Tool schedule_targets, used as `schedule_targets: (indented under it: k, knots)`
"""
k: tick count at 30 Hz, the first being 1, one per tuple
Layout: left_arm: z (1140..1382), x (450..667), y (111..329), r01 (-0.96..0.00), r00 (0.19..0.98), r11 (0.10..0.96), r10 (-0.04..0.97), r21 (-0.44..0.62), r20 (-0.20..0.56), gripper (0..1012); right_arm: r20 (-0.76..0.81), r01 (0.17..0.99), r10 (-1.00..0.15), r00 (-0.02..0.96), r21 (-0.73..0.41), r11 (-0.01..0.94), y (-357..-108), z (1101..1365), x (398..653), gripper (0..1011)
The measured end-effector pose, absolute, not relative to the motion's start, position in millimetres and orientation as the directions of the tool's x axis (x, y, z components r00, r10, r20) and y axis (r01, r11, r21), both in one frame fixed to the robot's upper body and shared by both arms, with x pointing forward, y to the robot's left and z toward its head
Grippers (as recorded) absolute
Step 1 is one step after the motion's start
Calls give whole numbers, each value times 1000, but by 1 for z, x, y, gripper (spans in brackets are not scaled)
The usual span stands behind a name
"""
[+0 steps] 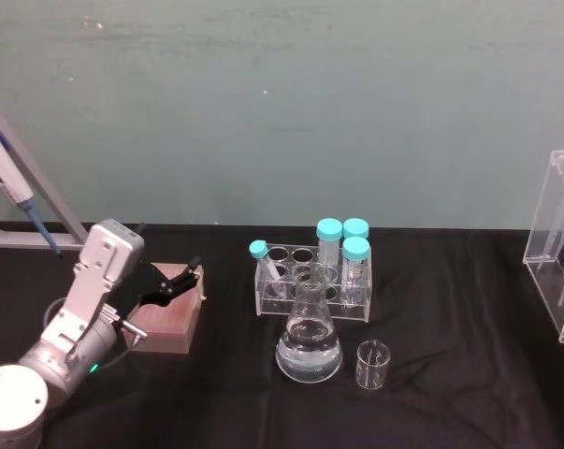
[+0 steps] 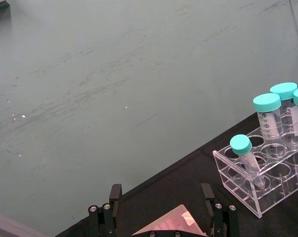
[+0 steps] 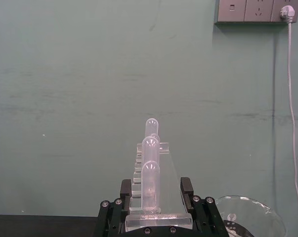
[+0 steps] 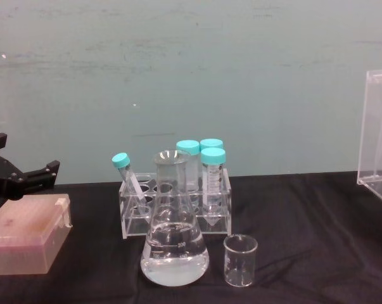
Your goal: Place the experimental apparatus aside using one hand.
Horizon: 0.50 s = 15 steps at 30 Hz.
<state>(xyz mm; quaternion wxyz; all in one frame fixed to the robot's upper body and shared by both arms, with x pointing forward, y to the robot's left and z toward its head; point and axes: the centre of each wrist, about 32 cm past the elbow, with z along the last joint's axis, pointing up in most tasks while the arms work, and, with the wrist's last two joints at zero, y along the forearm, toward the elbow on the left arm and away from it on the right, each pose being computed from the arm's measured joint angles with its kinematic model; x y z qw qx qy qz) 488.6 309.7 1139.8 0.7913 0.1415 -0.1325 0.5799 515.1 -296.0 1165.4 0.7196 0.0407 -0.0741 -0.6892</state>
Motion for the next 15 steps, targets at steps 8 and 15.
schedule_targets:
  k: [8,15]
  knots:
    - [1140,489,310,-955,292,287,880,70,374,1000,50,987,-998,29,155,36,-309,1164,516,611]
    - [1140,489,310,-955,292,287,880,70,374,1000,48,987,-999,26,156,33,-318,1164,518,611]
